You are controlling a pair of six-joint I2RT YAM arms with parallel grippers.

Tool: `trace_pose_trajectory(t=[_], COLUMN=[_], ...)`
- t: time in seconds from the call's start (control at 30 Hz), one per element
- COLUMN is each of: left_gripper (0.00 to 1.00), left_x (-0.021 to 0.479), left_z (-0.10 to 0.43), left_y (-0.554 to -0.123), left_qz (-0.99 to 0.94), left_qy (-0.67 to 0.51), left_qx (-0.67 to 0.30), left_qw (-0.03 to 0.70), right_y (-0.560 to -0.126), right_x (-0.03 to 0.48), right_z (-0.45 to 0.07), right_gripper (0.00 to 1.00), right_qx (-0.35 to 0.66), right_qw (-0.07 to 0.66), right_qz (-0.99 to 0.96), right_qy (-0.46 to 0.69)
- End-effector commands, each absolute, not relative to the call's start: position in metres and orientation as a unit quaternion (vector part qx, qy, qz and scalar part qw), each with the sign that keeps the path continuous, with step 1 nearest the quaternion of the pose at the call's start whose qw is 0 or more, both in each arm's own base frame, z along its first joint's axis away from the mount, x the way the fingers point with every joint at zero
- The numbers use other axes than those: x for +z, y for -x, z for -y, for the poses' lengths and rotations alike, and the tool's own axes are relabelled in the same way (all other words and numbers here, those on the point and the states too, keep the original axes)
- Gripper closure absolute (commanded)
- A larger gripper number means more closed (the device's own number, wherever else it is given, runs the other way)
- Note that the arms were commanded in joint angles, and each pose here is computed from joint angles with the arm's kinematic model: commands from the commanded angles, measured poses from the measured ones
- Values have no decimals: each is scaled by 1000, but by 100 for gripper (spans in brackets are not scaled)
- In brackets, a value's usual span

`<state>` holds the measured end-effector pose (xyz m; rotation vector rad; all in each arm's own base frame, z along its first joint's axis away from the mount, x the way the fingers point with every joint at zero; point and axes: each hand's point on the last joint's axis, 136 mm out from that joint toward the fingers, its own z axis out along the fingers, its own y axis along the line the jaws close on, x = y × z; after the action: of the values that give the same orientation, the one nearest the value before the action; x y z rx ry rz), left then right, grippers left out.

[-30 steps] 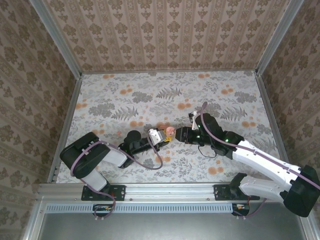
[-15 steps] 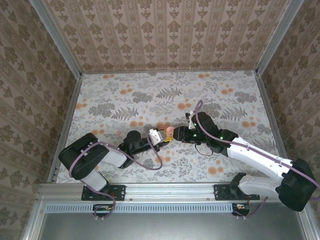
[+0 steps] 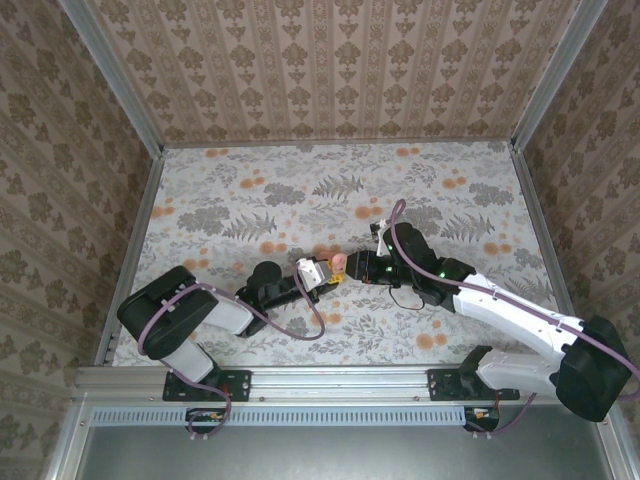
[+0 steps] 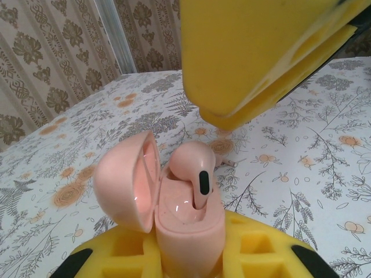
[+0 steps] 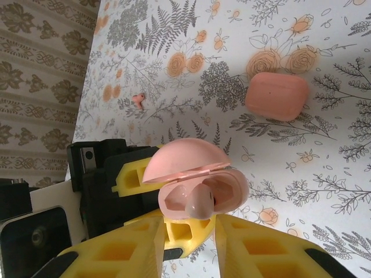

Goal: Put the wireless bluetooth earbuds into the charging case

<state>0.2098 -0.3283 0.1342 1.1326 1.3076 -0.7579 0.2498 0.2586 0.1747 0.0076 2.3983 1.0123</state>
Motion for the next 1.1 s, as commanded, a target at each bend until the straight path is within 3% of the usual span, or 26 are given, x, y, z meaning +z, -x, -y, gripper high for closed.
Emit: trace_pose_trajectory(t=[0.0,1.07], left_gripper=[88,88], left_x=[144,145], left_z=[328,330], left_y=[-206,-204], left_qz=[-552,-553], left_qy=[-482,-484], left_qx=[-329,-332], left_qw=[595,592], right_y=[-252,-258], right_x=[176,175], right_z=[-263,-276], right_gripper=[71,75], right_qx=[387,406], right_qw=[260,257], right_qz=[-884,-877], right_qy=[-4,8])
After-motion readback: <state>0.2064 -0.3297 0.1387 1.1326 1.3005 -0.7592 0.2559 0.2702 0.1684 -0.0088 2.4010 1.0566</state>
